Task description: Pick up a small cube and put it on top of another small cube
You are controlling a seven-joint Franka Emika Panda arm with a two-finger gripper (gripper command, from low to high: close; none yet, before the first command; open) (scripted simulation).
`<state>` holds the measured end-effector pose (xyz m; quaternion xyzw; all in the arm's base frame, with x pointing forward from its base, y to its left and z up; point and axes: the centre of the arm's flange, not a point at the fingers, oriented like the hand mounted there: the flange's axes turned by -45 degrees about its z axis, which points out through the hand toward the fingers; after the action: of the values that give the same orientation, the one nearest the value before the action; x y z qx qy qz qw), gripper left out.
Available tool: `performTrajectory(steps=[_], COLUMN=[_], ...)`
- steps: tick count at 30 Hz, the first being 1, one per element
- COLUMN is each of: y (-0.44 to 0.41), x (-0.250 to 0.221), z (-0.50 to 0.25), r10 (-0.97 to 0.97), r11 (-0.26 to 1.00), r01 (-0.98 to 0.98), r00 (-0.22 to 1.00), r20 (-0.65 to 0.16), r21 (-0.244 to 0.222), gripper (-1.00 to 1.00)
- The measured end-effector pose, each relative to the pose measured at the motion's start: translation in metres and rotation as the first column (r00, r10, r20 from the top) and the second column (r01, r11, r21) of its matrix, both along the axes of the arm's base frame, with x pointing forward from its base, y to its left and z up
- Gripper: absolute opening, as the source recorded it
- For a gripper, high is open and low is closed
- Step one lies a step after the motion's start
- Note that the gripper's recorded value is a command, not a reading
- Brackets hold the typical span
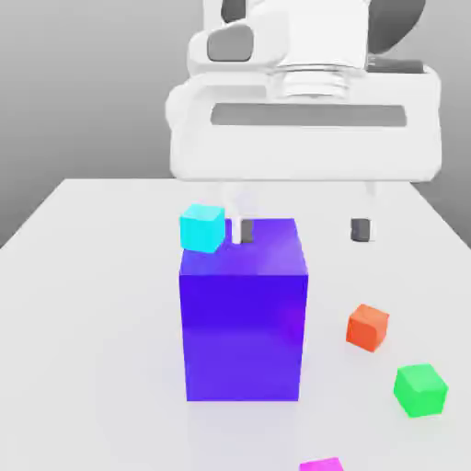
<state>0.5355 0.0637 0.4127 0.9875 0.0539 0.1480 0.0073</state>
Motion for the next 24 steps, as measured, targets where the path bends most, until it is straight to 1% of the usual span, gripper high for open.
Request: performTrajectory(steps=[6,11,15,16,22,24], y=[0.019,0.035,0.038,0.038,0.039,0.039], x=[0.012,0.004,0.002,0.001,0.0,0.001], z=[-0.107,-0.198,-0.261,-0.275,-0.283,-0.27], r10=[0.035,0.063,0.069,0.069,0.07,0.07], r11=[0.999,0.998,0.997,0.997,0.997,0.997], r01=[-0.036,-0.066,-0.072,-0.073,-0.073,-0.073], r00=[0.989,0.962,0.954,0.954,0.954,0.954], r20=[-0.145,-0.264,-0.291,-0.292,-0.293,-0.293], r21=[-0.006,-0.003,-0.001,-0.001,-0.001,-0.001], gripper=[0.0,0.0,0.0,-1.0,-1.0,-1.0])
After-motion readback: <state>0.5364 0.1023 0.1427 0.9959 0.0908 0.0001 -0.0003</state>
